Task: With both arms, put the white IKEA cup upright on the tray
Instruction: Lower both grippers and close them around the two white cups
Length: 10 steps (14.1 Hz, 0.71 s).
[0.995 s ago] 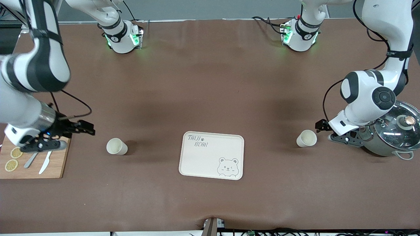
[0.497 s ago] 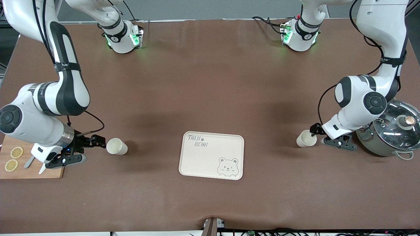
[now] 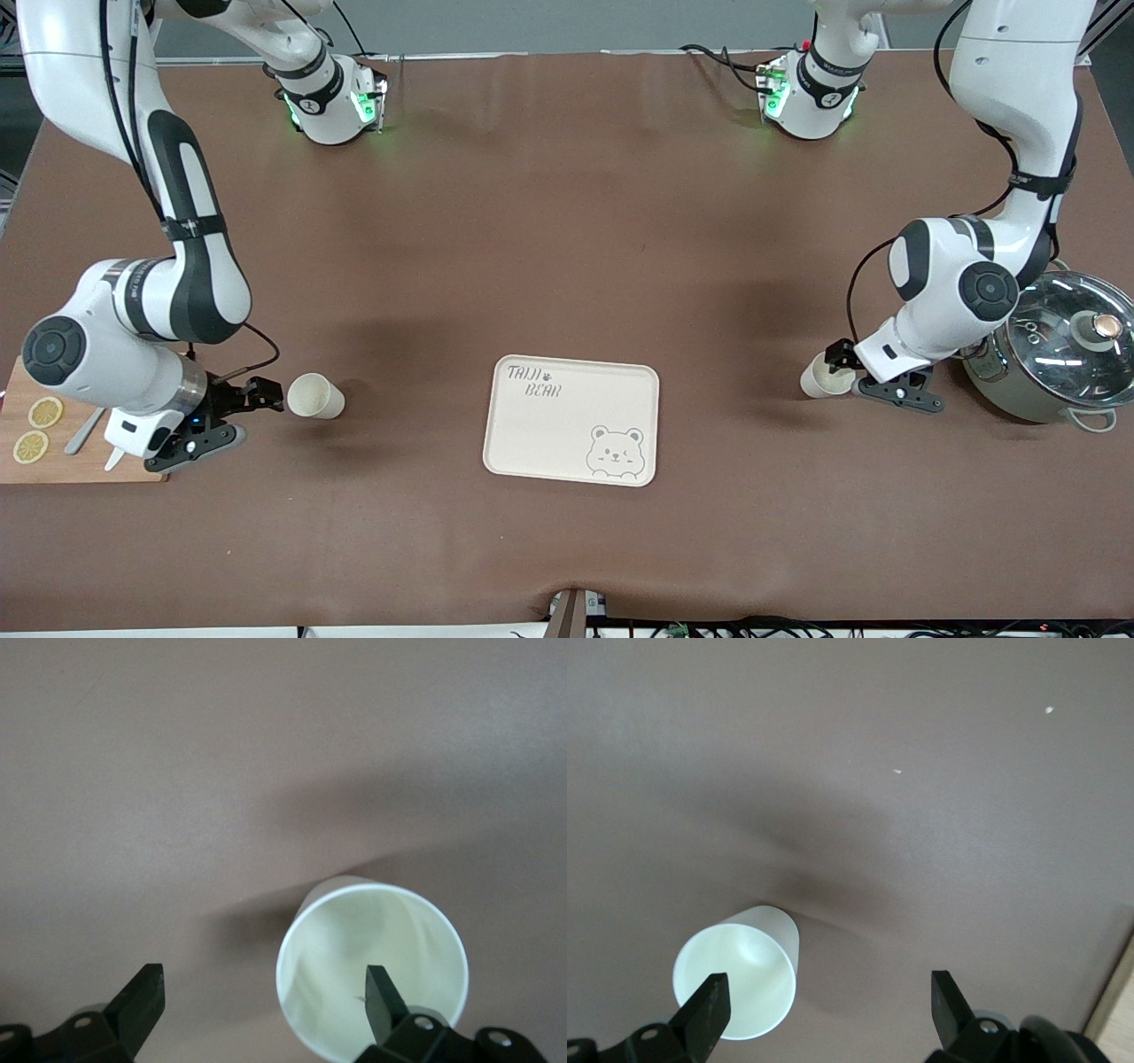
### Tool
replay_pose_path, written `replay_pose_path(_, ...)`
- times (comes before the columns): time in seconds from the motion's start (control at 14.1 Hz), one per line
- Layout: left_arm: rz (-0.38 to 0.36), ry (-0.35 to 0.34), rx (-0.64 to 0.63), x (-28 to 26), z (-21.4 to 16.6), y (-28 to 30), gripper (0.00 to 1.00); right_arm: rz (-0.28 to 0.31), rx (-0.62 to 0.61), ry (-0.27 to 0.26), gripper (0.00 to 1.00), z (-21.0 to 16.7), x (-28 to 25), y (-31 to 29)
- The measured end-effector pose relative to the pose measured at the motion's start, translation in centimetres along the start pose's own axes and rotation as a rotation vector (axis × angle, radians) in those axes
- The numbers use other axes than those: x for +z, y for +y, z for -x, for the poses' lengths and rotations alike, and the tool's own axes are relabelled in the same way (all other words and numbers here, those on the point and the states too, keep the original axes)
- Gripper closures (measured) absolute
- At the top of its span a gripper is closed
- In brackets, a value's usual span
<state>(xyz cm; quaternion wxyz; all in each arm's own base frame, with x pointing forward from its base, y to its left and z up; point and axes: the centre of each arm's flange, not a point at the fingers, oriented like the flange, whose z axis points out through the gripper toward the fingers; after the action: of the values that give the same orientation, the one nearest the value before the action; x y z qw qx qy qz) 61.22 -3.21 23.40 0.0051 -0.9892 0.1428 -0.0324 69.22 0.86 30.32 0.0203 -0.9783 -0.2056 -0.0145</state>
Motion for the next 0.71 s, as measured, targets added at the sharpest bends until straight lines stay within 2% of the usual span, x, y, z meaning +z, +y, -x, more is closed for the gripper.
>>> replay_pose_path(0.43, 0.002, 0.005, -0.009, 2.9, 0.0, 0.6, 0.0, -0.017, -0.051, -0.032, 0.0, 0.6, 2.4, -1.2)
replay_pose_path(0.71, 0.009, 0.009, -0.082, 2.8, -0.3, 1.3, 0.41, -0.007, -0.075, -0.018, 0.0, 1.1, 4.4, -2.0)
